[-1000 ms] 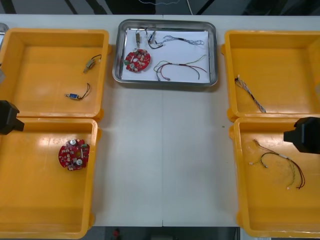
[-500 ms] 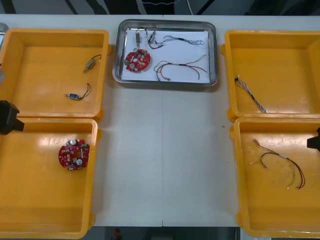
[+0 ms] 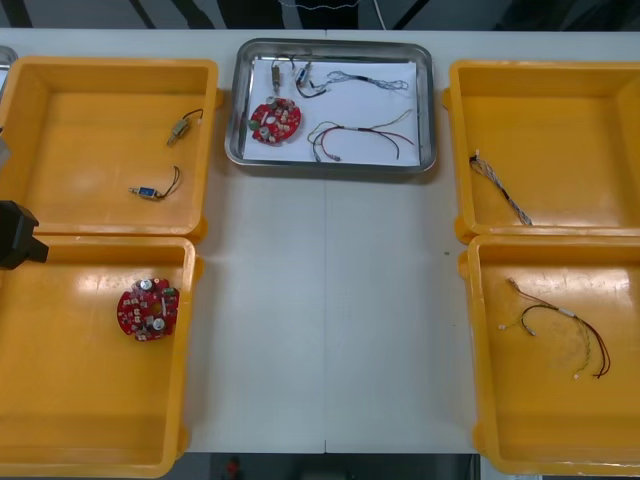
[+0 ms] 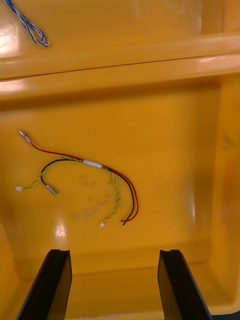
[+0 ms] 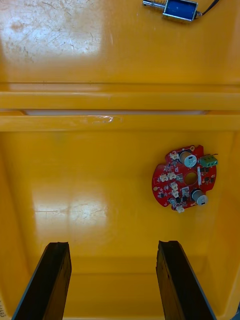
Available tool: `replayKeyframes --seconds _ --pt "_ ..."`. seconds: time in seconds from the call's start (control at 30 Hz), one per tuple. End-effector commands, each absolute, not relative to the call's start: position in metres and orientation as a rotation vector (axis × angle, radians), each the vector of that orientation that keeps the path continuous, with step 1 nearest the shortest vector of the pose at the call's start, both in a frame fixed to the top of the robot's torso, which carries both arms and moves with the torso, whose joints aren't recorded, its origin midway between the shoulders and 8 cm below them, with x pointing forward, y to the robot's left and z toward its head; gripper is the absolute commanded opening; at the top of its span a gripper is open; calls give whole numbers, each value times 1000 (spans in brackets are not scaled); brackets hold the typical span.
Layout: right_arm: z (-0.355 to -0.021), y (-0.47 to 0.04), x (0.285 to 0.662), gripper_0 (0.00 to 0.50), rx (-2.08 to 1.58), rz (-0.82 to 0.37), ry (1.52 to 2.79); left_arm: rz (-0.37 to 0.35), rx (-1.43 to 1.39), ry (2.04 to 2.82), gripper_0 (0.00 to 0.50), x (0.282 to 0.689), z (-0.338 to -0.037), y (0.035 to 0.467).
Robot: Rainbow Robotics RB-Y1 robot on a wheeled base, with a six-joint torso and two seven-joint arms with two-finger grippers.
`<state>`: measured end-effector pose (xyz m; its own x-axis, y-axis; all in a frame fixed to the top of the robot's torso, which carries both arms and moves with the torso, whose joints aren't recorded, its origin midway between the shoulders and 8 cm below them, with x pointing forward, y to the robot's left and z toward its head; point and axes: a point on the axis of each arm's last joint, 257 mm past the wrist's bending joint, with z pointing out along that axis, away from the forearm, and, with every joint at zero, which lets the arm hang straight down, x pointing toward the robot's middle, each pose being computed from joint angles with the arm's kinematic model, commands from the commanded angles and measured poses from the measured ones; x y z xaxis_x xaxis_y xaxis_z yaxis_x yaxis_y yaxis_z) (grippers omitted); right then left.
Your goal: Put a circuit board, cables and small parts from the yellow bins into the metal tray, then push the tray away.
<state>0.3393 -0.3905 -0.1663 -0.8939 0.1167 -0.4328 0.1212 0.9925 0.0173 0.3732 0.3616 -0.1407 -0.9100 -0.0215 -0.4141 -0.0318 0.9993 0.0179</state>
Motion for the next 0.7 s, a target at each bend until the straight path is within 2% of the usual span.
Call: replayKeyframes --seconds 0.03,0.7 --pt "-150 -399 341 500 155 -41 2663 88 17 2690 500 371 -130 372" --pt "-147 -376 348 500 40 -41 2662 88 17 2690 500 371 -130 372"
